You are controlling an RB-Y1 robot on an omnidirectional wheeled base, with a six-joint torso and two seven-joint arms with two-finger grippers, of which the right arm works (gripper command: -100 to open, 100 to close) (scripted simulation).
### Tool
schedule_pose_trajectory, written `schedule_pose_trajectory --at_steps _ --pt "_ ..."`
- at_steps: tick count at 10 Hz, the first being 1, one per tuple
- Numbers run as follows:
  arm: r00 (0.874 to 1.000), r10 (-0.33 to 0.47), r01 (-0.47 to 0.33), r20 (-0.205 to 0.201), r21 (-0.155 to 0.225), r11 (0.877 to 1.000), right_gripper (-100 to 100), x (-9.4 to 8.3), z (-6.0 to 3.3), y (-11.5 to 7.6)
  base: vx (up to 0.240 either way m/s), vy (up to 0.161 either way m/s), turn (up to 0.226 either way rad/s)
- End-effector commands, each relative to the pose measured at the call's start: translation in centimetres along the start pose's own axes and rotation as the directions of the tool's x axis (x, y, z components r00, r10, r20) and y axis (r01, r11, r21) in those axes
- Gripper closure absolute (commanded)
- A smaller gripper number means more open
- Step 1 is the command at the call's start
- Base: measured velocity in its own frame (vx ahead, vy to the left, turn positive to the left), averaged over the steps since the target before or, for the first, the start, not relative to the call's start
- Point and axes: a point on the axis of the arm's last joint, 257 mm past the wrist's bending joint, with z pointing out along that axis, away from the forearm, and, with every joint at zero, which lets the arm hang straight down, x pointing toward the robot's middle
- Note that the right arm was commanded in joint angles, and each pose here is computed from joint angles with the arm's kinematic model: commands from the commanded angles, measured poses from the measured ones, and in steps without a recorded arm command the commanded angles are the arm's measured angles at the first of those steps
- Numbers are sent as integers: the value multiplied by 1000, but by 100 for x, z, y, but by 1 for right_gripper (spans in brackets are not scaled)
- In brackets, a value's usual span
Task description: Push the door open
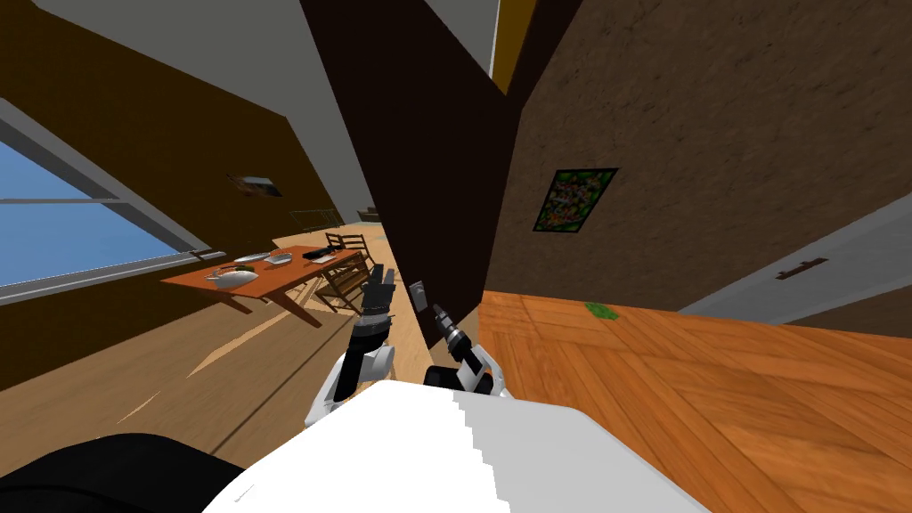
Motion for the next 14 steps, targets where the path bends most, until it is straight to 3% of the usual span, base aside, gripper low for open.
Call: schedule_pose_trajectory --at_steps 1,2,5,9,10,11,14 --pt "1000 0 0 0 0 1000 -100 0 0 0 -61 -73 -39" --pt "1000 -18 18 -1 16 1000 -100 -30 -50 -82 74 71 10" --pt "999 -32 32 -2 22 999 -100 -18 -57 -123 169 165 -11" --pt "1000 -8 8 -5 -13 1000 -100 178 103 48 167 203 -5" --pt "1000 -13 13 -4 -7 1000 -100 148 74 11 55 80 -8" --pt "1000 -13 13 -4 -7 1000 100 148 74 11 -3 -8 -3" --pt "1000 -13 13 -4 -7 1000 100 148 74 11 -19 -26 6"
